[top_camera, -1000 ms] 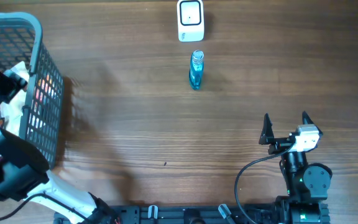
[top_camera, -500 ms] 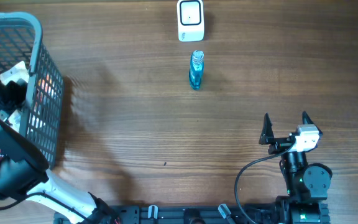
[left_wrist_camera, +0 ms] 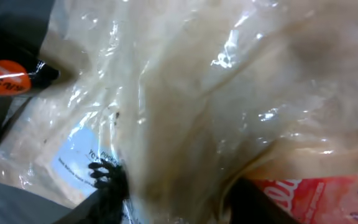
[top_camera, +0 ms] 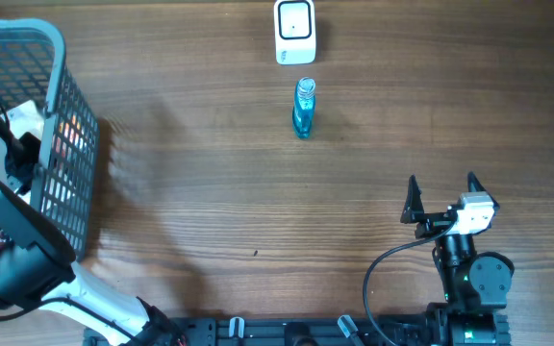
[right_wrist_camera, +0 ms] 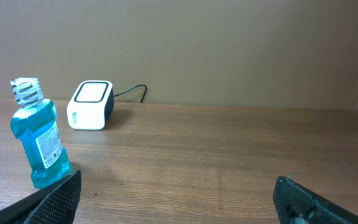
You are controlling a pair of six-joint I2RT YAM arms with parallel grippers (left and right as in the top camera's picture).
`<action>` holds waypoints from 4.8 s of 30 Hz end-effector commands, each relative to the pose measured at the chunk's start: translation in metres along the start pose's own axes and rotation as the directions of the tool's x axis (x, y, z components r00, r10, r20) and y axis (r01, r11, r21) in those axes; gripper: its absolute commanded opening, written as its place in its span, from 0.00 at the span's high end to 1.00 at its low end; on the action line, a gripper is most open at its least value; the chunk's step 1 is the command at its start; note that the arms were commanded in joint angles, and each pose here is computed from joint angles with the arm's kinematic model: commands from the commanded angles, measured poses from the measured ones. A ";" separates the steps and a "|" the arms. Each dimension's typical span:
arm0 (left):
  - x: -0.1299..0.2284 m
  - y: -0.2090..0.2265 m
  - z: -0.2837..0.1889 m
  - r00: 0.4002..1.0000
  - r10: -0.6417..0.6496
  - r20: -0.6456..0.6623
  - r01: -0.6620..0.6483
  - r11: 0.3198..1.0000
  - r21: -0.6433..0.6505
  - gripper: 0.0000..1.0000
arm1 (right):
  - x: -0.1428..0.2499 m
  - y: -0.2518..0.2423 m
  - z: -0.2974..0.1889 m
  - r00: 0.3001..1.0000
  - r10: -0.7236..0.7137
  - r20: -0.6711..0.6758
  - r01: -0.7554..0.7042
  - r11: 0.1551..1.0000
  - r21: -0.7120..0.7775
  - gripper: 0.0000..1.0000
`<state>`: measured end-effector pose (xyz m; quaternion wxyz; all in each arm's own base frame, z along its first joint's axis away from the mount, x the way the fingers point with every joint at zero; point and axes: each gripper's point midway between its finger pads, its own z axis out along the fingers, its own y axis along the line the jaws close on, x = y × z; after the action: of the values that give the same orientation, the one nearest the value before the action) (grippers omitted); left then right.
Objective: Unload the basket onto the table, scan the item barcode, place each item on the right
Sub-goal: 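Return the left gripper to the basket and grasp the clear bag, then carry the clear bag with the left gripper toward the scanner, then drop the clear bag on the table left of the bottle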
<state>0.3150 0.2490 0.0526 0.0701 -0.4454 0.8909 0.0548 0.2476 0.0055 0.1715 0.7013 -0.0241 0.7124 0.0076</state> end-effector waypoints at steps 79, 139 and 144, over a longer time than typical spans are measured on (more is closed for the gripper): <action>0.286 -0.277 -0.079 0.888 0.458 0.043 -0.449 0.844 0.294 0.19 | 0.000 -0.001 0.000 1.000 0.005 0.003 -0.005 1.000 0.008 0.00; -0.023 -0.059 -0.079 1.000 0.009 0.030 -0.016 0.964 0.267 0.16 | 0.000 -0.001 0.000 1.000 0.005 0.003 -0.005 1.000 0.008 0.00; -0.023 -0.065 -0.056 0.995 0.089 0.046 -0.095 0.983 0.158 0.16 | 0.000 -0.001 0.000 1.000 0.005 0.003 -0.005 1.000 0.008 0.00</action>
<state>0.3711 0.2175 0.1233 0.1327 -0.4262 0.8937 -0.0463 0.2477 0.0054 0.1715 0.7013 -0.0240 0.7124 0.0074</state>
